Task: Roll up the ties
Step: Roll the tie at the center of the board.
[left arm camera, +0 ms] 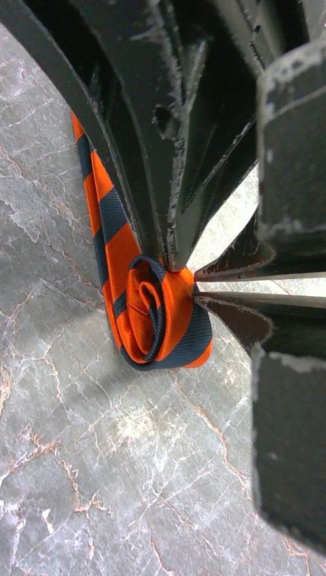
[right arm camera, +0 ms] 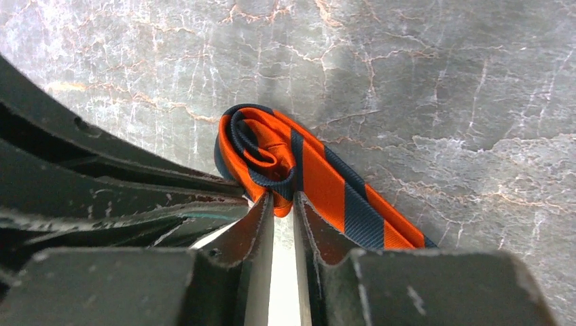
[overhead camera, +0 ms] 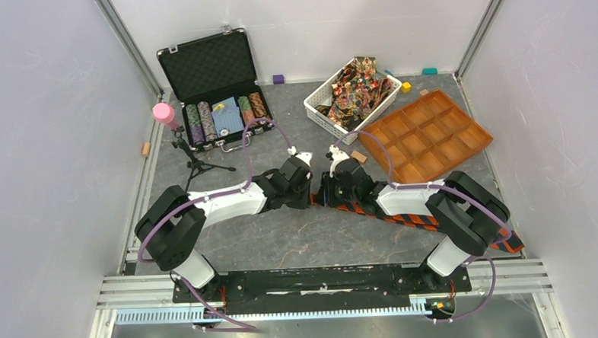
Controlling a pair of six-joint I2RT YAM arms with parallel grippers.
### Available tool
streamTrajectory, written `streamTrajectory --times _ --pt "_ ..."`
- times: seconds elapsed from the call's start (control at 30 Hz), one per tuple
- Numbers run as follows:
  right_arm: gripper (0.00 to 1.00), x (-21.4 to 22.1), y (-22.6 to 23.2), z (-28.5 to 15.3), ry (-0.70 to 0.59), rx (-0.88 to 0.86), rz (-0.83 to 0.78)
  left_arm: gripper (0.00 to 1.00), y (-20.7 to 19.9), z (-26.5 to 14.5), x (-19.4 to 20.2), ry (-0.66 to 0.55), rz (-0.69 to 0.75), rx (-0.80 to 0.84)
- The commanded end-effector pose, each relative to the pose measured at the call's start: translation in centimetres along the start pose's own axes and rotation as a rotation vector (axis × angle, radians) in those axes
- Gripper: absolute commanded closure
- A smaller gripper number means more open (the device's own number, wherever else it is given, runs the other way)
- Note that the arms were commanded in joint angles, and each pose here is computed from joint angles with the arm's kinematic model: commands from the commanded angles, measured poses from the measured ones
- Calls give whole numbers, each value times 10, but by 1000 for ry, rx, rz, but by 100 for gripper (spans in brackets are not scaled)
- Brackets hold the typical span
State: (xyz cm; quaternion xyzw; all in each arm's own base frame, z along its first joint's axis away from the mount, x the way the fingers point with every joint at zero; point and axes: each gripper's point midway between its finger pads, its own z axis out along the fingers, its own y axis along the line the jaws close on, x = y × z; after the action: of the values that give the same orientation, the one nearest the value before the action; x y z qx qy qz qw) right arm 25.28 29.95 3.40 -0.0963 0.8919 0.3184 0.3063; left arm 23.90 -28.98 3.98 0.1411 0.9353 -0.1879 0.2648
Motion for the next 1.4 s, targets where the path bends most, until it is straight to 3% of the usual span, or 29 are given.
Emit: streamTrajectory --times 0.0,0.2,0.33,0.43,0.57,1.0,1.37 --pt "79 -20 -1 6 -51 22 26 85 -10 -8 -21 -58 40 26" --pt "81 -18 -9 9 -44 40 36 84 -12 -26 -35 -121 32 40" --pt "82 -17 -13 10 -37 46 44 71 -8 -37 -49 -191 -8 57" --pt "82 -15 -14 11 -32 47 47 52 1 -39 -55 -219 -55 57" --pt "82 -14 -16 12 -26 47 53 46 12 -27 -47 -191 -95 51" --pt "82 -6 -22 14 -8 33 102 40 24 -3 -33 -239 -119 99" --pt "82 3 -26 15 21 14 146 39 27 9 -36 -306 -136 147"
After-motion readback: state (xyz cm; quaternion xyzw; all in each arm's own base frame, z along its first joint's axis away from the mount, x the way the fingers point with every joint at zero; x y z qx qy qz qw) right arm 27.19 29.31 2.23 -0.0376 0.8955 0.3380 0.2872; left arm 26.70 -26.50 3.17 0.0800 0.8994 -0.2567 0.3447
